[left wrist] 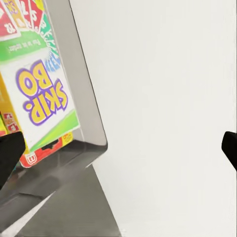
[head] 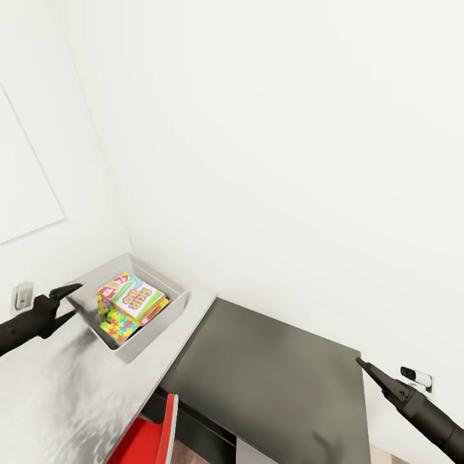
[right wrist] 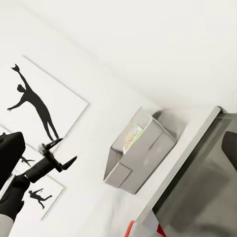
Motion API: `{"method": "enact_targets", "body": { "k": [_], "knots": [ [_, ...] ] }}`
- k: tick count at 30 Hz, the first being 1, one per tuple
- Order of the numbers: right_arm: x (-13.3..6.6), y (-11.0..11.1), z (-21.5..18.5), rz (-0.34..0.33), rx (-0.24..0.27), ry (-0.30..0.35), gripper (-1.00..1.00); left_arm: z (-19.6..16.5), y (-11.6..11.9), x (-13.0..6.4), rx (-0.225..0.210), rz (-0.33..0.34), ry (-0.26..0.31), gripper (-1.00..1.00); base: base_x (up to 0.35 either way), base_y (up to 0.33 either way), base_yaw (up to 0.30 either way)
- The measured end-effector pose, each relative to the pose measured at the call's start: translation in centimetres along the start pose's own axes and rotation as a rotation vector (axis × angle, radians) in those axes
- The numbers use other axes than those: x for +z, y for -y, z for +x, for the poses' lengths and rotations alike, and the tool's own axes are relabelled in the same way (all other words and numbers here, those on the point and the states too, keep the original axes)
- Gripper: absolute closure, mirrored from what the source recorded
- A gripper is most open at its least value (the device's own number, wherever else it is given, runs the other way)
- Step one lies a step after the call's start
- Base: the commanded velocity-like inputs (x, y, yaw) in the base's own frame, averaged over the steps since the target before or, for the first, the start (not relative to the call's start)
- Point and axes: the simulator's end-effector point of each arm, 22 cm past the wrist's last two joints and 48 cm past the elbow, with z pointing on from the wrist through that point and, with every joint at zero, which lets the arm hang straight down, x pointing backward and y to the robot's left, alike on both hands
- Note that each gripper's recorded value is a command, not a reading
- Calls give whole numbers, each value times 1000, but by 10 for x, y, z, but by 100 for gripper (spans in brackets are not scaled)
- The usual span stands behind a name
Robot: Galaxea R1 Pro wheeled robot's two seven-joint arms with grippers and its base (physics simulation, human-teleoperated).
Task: Put all the toys in the child's room - the three board games (two on the bed and one on the table), the two jigsaw puzzles on the table, and the tennis ball on the table - inside the toy box on the table in the child's room.
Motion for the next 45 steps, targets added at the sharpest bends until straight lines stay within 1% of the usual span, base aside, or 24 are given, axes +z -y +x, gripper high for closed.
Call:
{"method": "enact_targets", "body": {
  "k": [1, 3, 4, 5, 7, 8, 10, 11, 12, 15, 21, 25, 29, 33, 40, 45],
  "knots": [
    [0, 0, 0, 0, 0, 0, -100, 2, 1, -4, -7, 17, -14, -100, 0, 0, 0],
    [0, 0, 0, -1, 0, 0, -100, 15, -5, -22, -35, 56, -78, -100, 0, 0, 0],
    [0, 0, 0, -1, 0, 0, -100, 22, -11, -32, -47, 59, -111, -100, 0, 0, 0],
    [0, 0, 0, -1, 0, 0, -100, 25, -15, -37, -52, 60, -126, -100, 0, 0, 0],
    [1, -1, 1, -3, 1, 2, -100, 34, -25, -53, -55, 57, -176, -100, 0, 0, 0],
    [1, -1, 1, -4, 2, 2, -100, 38, -27, -56, -53, 56, -191, -100, 0, 0, 0],
    [1, -1, 2, -4, 2, 2, -100, 54, -36, -65, -49, 44, -255, -100, 0, 0, 0],
    [1, -1, 2, -4, 3, 2, -100, 59, -38, -66, -49, 41, -270, -100, 0, 0, 0],
    [2, -1, 2, -5, 2, 1, -100, 69, -40, -70, -48, 40, -306, -100, 0, 0, 0],
    [2, -2, 1, -7, -2, 1, -100, 80, -39, -72, -52, 55, -340, -100, 0, 0, 0],
    [2, -1, 3, -2, -1, -2, -100, 98, -27, -72, -71, 114, -387, -100, 0, 0, 0],
    [2, 1, 4, 3, 3, -1, -100, 107, -26, -70, -74, 124, -411, -100, 0, 0, 0],
    [1, 1, 3, 1, 4, 2, -100, 111, -26, -70, -76, 126, -420, -100, 0, 0, 0],
    [0, 4, 3, 17, 4, -12, -100, 113, -26, -70, -76, 125, -424, -100, 0, 0, 0],
    [1, 2, 3, 6, 2, -1, -100, 113, -26, -70, -75, 125, -425, -100, -3, 0, 10],
    [2, 0, 3, 2, -2, 1, -100, 112, -25, -70, -74, 128, -423, -100, -116, -1, 137]
  ]
}}
